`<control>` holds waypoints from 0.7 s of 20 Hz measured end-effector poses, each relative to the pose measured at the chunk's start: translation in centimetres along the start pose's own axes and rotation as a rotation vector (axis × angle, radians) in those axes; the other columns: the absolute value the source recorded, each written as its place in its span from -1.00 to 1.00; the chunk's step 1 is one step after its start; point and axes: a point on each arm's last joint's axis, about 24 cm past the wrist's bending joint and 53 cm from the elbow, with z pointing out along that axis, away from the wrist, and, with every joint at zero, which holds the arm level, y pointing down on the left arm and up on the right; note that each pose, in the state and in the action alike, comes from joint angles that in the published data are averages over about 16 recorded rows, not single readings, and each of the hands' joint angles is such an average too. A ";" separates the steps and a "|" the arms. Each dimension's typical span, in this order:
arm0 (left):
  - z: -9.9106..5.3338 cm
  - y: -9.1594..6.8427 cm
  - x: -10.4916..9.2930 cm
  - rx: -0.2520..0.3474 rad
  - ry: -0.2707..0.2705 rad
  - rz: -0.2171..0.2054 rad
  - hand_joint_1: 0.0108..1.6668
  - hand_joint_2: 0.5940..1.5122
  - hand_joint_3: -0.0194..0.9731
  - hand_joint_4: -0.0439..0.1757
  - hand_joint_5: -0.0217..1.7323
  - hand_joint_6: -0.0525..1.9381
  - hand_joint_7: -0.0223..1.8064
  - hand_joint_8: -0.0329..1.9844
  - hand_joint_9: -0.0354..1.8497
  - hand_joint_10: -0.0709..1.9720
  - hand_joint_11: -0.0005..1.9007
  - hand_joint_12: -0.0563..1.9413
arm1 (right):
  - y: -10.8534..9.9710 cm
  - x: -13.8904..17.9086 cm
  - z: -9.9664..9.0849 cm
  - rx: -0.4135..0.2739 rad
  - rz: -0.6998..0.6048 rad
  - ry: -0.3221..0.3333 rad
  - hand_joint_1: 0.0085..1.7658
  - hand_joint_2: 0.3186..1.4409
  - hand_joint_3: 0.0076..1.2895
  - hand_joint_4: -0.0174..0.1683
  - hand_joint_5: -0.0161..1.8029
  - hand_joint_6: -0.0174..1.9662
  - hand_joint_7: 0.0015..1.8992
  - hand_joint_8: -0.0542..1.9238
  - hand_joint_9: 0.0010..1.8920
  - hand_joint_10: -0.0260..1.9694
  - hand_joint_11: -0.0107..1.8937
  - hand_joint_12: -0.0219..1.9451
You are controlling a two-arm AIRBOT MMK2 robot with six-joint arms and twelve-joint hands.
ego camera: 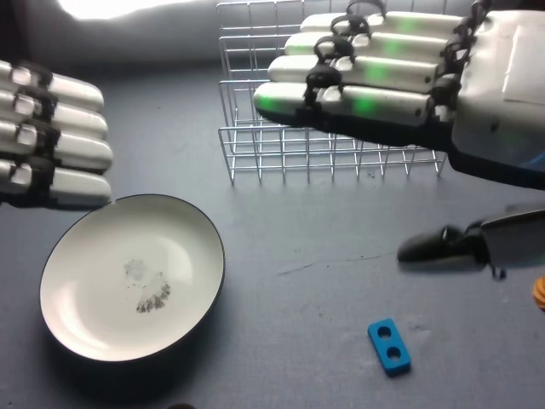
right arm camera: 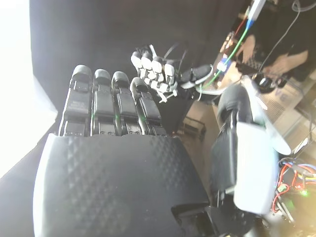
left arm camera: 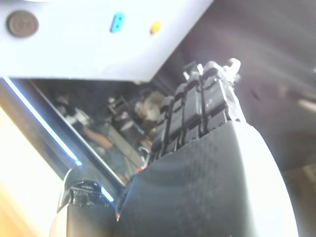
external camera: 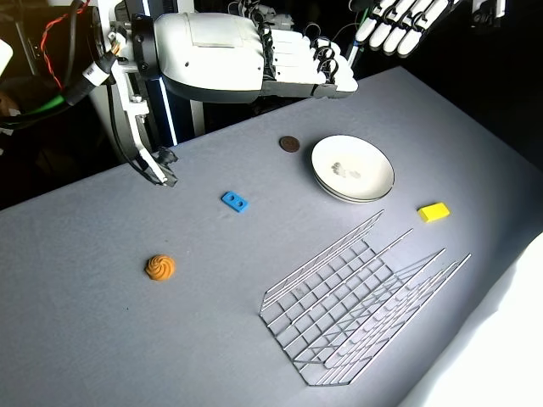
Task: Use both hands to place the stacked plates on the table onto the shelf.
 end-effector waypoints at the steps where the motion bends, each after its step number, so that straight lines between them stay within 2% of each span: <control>1: 0.1 0.1 0.2 0.001 0.005 -0.002 -1.00 0.06 -0.94 -0.56 -0.95 -0.97 -0.95 -0.98 -0.94 -0.93 -0.98 -0.96 | -0.1 0.1 0.0 0.005 -0.005 0.002 -0.25 0.35 -0.98 -0.77 -0.96 -0.96 -0.99 -0.93 -0.99 -0.96 -0.97 -0.97; 8: 1.5 1.7 2.4 -0.002 0.056 -0.020 -1.00 0.05 -0.94 -0.56 -0.95 -0.97 -0.95 -0.98 -0.95 -0.93 -0.98 -0.96 | -0.3 -0.4 0.6 0.024 -0.060 -0.010 0.26 0.27 -0.98 -0.77 -0.96 -0.96 -0.99 -0.92 -0.99 -0.96 -0.97 -0.97; 14: 3.0 2.7 5.5 -0.001 0.122 -0.030 -0.99 0.06 -0.94 -0.56 -0.95 -0.97 -0.96 -0.98 -0.95 -0.93 -0.98 -0.96 | 0.3 -0.8 1.9 0.012 -0.098 -0.025 0.29 0.33 -0.98 -0.78 -0.96 -0.96 -0.99 -0.93 -0.99 -0.96 -0.97 -0.97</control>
